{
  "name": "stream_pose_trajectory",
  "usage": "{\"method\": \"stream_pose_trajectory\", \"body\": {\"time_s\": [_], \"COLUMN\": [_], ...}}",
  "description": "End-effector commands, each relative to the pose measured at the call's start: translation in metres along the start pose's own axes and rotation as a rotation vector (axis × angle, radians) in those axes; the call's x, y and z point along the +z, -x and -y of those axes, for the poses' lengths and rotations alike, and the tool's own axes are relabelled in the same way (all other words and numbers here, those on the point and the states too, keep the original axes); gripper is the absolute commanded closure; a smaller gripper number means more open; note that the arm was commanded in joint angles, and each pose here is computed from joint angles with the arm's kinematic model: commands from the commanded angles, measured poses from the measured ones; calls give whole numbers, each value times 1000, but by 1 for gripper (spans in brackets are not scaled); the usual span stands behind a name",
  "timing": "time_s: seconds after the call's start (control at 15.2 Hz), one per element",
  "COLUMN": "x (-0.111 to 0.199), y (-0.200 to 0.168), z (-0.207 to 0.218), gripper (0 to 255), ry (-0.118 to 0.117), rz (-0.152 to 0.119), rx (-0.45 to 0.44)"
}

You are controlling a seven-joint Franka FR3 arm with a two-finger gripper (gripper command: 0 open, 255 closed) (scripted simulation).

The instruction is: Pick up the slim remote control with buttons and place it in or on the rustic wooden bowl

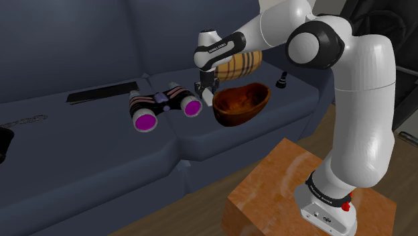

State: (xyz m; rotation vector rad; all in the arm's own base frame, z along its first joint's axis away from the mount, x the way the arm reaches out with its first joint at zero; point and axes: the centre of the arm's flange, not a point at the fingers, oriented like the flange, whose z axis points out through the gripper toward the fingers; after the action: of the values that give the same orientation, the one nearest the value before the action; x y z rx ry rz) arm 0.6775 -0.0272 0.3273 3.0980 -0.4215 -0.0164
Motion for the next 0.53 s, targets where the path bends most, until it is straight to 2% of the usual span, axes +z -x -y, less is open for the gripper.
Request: {"method": "stream_pose_trajectory", "body": {"time_s": [0.0,0.46], "x": [-5,-42], "y": [0,0], "z": [0,-1], "gripper": [255,255], "ry": [0,0], "rz": [0,0], "rx": [0,0]}}
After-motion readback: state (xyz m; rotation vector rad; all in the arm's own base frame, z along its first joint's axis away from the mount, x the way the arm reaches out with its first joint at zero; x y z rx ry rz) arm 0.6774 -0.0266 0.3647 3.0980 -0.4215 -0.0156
